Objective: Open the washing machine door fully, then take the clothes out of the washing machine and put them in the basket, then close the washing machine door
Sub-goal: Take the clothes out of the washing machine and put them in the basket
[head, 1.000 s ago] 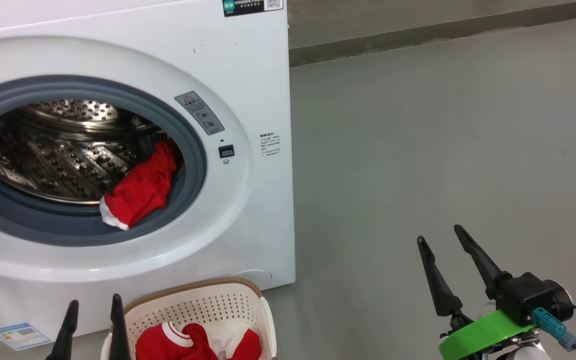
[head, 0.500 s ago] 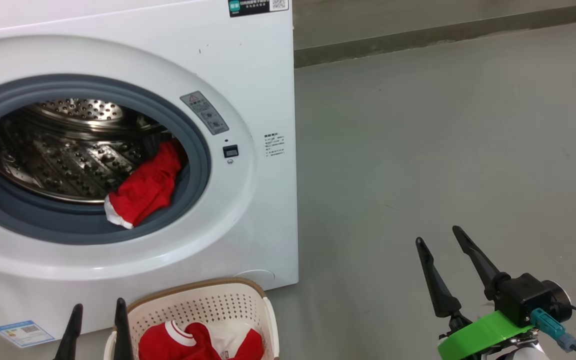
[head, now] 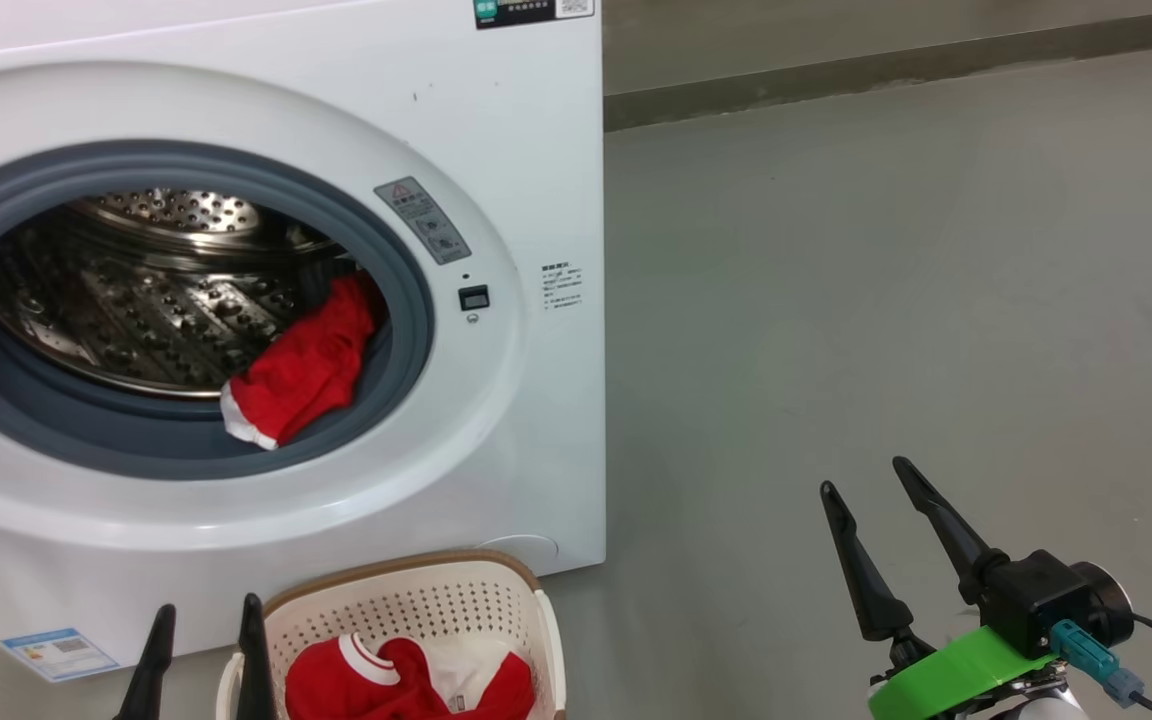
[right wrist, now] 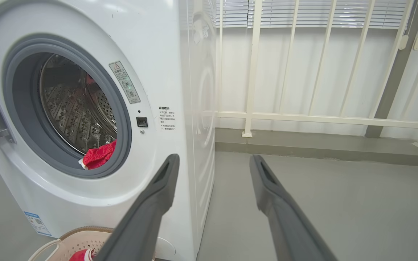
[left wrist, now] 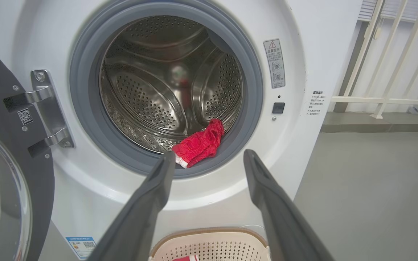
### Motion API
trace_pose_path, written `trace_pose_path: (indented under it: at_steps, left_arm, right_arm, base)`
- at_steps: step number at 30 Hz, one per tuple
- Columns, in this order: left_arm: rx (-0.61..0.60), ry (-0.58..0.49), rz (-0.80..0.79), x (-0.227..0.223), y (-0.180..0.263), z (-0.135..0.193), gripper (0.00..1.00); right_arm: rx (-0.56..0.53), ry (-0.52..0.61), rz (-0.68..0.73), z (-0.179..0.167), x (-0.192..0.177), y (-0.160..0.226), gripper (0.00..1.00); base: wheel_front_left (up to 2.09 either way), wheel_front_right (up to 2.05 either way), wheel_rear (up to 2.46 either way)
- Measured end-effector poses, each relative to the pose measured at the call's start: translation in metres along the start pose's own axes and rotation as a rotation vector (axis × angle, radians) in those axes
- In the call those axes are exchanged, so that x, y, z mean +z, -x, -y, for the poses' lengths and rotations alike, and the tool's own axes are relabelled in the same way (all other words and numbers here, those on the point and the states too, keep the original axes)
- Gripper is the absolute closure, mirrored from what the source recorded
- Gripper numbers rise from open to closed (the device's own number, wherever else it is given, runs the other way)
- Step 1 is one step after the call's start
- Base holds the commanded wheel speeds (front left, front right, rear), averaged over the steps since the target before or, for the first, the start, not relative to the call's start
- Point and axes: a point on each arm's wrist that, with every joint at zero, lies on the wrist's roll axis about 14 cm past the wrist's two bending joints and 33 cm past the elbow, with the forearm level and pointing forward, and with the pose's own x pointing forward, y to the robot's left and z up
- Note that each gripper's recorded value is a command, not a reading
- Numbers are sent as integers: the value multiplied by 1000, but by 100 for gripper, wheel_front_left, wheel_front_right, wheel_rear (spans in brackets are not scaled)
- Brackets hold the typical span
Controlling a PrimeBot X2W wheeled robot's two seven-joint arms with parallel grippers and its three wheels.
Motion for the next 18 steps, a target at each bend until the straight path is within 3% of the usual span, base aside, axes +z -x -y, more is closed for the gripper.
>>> trace_pose_path:
  at_steps: [18]
  left_arm:
    - [4,3,-36,-10,-14,1,0]
  right_arm:
    - [41,0,-51,-11,-17,-13,0]
  base:
    - [0,0,0]
